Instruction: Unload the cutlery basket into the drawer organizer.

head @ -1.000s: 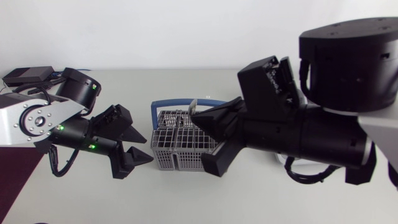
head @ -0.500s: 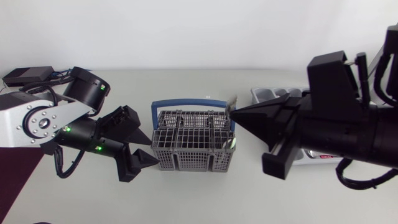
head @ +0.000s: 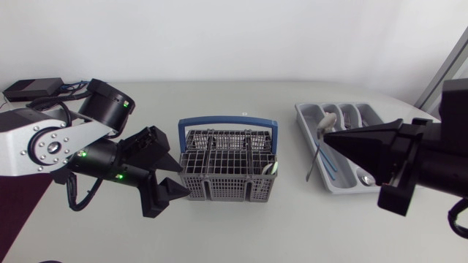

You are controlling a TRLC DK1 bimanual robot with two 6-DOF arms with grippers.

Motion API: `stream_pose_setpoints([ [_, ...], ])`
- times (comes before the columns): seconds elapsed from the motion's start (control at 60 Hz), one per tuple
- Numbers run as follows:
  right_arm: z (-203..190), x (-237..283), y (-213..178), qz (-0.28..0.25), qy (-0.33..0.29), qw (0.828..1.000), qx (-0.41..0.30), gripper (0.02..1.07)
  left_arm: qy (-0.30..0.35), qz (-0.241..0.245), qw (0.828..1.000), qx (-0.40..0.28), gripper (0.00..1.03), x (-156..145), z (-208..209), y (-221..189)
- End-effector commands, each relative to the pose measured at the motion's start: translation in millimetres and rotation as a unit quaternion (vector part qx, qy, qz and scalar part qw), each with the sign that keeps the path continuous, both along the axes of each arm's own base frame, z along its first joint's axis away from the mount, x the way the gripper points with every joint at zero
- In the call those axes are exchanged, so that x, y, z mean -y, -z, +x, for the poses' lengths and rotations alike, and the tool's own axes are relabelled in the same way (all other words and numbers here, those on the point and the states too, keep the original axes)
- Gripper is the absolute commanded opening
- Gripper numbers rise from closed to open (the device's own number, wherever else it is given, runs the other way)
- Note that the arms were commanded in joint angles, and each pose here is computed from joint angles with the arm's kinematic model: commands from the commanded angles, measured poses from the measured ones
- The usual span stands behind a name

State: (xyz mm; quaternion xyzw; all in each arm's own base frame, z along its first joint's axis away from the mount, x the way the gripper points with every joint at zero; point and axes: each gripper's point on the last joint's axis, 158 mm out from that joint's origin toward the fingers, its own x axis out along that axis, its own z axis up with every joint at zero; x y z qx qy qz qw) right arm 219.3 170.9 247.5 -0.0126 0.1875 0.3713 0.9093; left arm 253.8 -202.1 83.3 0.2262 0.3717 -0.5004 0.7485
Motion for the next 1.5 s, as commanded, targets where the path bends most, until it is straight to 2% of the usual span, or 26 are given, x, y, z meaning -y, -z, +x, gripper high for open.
stream_pose_setpoints([
  [0.0, 0, 11, 10, -0.007, 0.01, 1.0, -0.001, 0.08, -0.004, -0.006, 1.0, 0.001, 0.98, 3, 0, -6],
  [0.2, 3, 31, 20, -0.014, 0.038, 0.999, -0.002, 0.08, 0.0, -0.006, 1.0, 0.003, 0.98, 5, 0, -7],
  [0.533, 35, 58, 36, -0.033, 0.086, 0.996, -0.022, 0.08, 0.003, -0.006, 1.0, 0.004, 0.98, 4, -5, -7],
  [0.917, 65, 120, 55, -0.052, 0.122, 0.991, -0.033, 0.08, 0.002, -0.005, 1.0, 0.006, 0.98, 3, -4, -6],
  [1.2, 78, 168, 69, -0.064, 0.134, 0.988, -0.037, 0.08, 0.003, -0.005, 1.0, 0.003, 0.98, 5, -4, -4],
  [1.483, 88, 202, 84, -0.101, 0.121, 0.987, -0.035, 0.08, 0.006, -0.006, 1.0, 0.002, 0.98, 7, -5, -5],
])
